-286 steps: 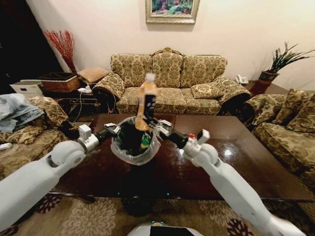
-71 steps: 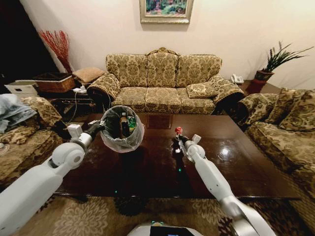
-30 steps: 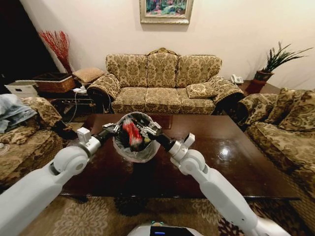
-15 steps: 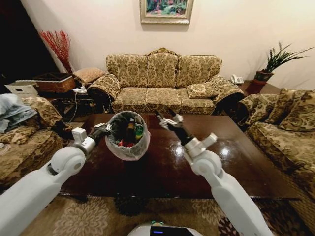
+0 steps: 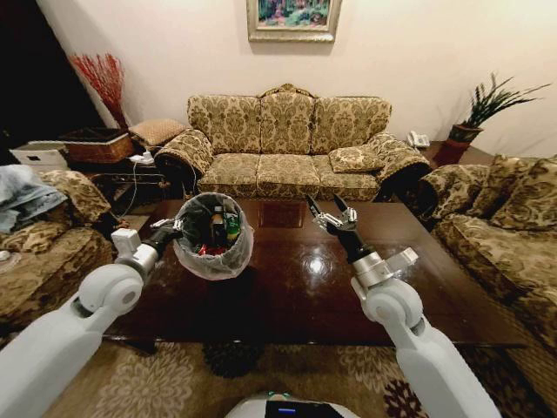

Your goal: Move to the front of the table and place the trash on the table into the trash bin.

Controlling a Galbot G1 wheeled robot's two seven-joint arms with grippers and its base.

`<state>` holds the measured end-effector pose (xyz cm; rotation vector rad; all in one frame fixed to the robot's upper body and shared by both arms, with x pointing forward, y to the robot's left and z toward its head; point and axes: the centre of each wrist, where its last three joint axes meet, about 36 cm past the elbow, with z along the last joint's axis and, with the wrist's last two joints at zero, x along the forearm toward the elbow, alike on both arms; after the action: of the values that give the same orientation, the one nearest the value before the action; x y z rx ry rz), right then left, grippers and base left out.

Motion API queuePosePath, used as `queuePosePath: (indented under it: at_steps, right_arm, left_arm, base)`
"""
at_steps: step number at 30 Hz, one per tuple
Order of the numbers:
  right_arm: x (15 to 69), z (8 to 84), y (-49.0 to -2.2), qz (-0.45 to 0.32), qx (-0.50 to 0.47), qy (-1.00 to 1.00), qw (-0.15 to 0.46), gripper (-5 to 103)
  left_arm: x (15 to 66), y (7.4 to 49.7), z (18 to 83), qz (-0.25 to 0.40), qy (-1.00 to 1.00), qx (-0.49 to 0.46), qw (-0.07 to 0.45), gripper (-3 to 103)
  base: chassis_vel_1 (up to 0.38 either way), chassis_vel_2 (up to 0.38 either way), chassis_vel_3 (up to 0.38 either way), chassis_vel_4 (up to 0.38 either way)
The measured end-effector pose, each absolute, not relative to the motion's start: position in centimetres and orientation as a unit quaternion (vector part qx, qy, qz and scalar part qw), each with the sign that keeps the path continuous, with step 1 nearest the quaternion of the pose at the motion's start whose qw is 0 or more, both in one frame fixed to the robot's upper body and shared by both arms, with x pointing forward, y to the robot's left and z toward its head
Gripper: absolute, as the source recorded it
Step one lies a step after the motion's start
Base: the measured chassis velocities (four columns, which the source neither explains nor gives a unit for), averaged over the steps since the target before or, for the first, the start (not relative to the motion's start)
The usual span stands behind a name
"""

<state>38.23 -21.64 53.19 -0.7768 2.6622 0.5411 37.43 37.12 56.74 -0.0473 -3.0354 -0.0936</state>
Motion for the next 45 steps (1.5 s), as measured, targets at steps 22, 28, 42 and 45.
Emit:
queuePosePath:
  at_steps: [22,28,42,45]
  right_arm:
    - [38.0,50.9,-21.4,0.202,-0.236,0.938,0.152,100]
    - [37.7,50.9,-21.7,0.189,-0.23,0.942,0.153,100]
    - [38.6,48.6,-22.3,0.201,-0.201,0.945,0.164,100]
    - [38.8,49.2,-22.7,0.211,-0.184,0.948,0.153,100]
  left_arm:
    - [29.6,37.6,56.9,0.037,-0.997,0.061,0.019,3]
    - [26.0,40.1,56.9,-0.009,-0.994,0.107,0.005,3]
    - [18.0,48.7,52.4,-0.012,-0.956,0.293,0.019,3]
    - [15.9,50.0,50.3,-0.034,-0.939,0.341,0.026,3]
  base:
    - [0.276,-0.266,-0.281,0.278]
    - [0.017,-0.025,-0.02,0.016]
    - [-0.02,0.013,0.019,-0.015]
    - [0.0,0.0,0.0,0.0]
